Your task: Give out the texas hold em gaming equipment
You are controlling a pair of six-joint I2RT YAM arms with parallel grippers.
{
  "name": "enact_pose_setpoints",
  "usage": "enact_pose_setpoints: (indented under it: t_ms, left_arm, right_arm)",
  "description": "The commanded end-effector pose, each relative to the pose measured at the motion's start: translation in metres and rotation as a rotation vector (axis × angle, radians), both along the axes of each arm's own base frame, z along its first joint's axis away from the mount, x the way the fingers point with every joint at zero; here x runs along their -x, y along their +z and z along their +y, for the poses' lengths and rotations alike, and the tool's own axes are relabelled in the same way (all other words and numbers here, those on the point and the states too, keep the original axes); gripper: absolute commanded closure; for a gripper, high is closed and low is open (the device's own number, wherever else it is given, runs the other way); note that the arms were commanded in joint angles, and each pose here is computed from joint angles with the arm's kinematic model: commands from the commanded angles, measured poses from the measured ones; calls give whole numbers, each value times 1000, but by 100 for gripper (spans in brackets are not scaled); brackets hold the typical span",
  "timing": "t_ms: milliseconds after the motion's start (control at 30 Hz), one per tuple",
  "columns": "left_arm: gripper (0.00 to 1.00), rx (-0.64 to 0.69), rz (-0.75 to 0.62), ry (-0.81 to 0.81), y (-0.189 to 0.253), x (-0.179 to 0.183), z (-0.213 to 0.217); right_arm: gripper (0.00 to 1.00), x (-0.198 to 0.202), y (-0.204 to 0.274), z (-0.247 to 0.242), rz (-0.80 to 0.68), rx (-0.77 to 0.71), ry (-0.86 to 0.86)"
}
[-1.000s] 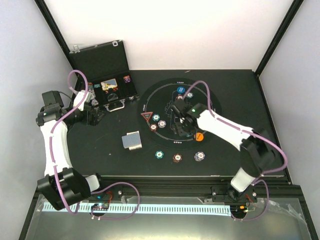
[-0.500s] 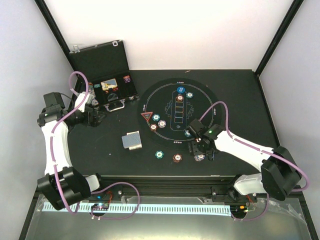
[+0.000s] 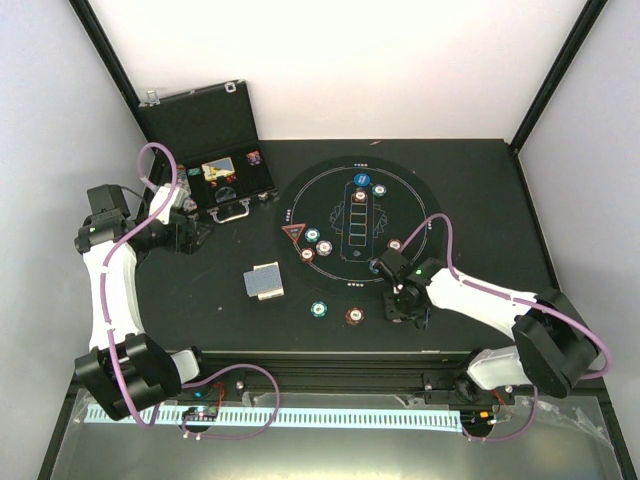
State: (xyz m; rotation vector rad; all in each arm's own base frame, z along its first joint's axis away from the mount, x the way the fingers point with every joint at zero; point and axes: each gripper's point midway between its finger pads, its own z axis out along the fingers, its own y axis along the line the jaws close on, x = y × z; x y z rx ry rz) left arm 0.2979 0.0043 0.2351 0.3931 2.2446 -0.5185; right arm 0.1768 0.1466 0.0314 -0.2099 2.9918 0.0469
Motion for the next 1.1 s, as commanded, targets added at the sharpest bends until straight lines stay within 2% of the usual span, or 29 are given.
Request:
enact_pose_setpoints:
  t_ms: [0,333,900,967,1067]
  left_arm:
    - [1,9,-42,-25,6,-2,-3]
    - [1,8,-39,-23,4,-2,-3]
    - [1,-1,-31,-21,2,-2,-1]
    - [1,1,-28,-21,2,-2,-1]
    - [1,1,-24,-21,1,-2,-1]
  right_arm:
    - [39,0,-2,4,-2,-31,-22]
    - [59,0,-2,3,-5,-24,-21]
    - [59,0,-7,0,5,4,-22]
    - [62,0,-8,0,9,4,-22]
    - [74,-1,-5,1,3,0,-19]
